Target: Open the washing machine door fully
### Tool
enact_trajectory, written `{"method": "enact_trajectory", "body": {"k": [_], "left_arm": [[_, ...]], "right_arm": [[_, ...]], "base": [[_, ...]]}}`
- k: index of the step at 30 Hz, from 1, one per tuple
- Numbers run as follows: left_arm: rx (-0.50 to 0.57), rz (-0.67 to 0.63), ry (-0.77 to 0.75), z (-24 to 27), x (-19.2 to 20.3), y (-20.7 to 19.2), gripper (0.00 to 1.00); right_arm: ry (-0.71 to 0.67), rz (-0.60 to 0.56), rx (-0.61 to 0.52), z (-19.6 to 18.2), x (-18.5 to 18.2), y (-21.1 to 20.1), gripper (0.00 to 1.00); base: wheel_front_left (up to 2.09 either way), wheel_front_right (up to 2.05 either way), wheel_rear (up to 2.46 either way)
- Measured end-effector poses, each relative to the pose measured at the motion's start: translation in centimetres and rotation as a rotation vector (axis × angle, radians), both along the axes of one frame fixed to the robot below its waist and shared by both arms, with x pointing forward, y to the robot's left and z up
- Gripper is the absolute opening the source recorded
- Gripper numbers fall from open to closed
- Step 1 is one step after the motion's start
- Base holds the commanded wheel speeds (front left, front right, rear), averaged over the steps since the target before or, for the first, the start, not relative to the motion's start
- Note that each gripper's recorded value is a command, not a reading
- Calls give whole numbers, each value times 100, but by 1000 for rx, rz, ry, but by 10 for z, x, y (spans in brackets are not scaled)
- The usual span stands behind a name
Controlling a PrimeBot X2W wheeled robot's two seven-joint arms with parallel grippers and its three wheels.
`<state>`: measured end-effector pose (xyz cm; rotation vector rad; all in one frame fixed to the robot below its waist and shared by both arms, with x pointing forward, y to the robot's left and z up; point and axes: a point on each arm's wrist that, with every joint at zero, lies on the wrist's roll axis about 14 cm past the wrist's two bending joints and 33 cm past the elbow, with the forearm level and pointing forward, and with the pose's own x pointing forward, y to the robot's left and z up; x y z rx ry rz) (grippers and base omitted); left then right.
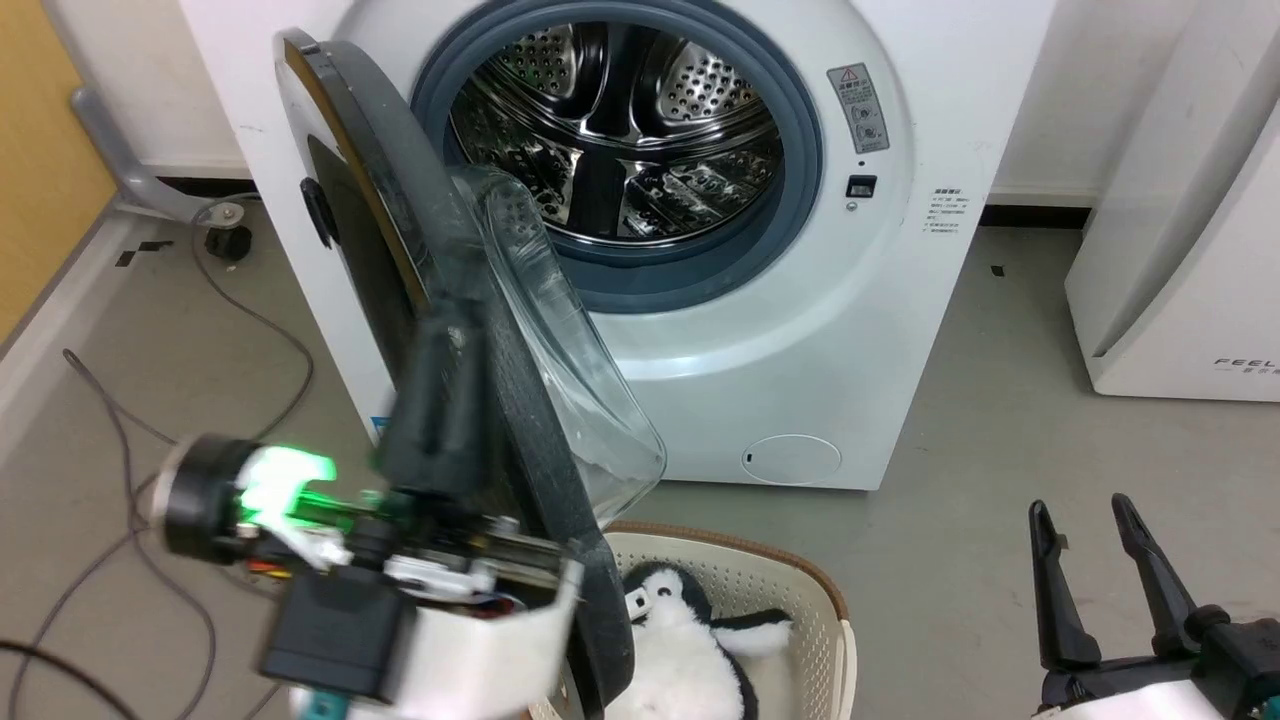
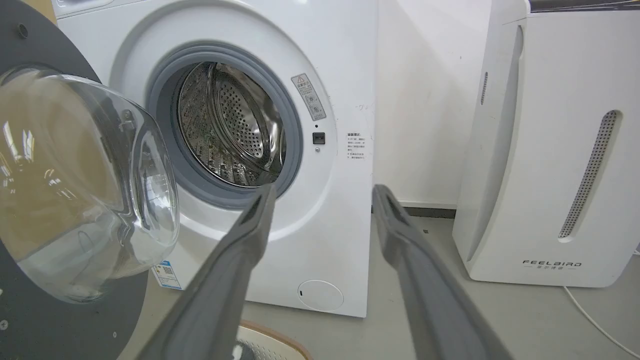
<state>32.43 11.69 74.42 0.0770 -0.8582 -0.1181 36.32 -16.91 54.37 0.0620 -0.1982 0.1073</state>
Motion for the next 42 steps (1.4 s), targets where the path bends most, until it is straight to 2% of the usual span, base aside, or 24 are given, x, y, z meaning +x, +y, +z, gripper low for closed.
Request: {"method": "enact_trajectory", "body": {"k": [10, 19, 30, 42], "left_arm": [[74, -226, 55, -19, -10, -65, 0], [130, -352, 247, -79, -10, -105, 0], [148, -382, 461, -145, -13, -116, 0], [115, -255, 612, -189, 4, -84, 0]], "right_arm": [[3, 9, -9, -1, 1, 3, 100], [12, 20, -9, -4, 4, 7, 100], [31, 30, -9, -10, 8, 10, 100], [57, 48, -9, -19, 14, 16, 100]], "base": [[0, 0, 0], [0, 0, 0], [0, 0, 0], [0, 0, 0]]}}
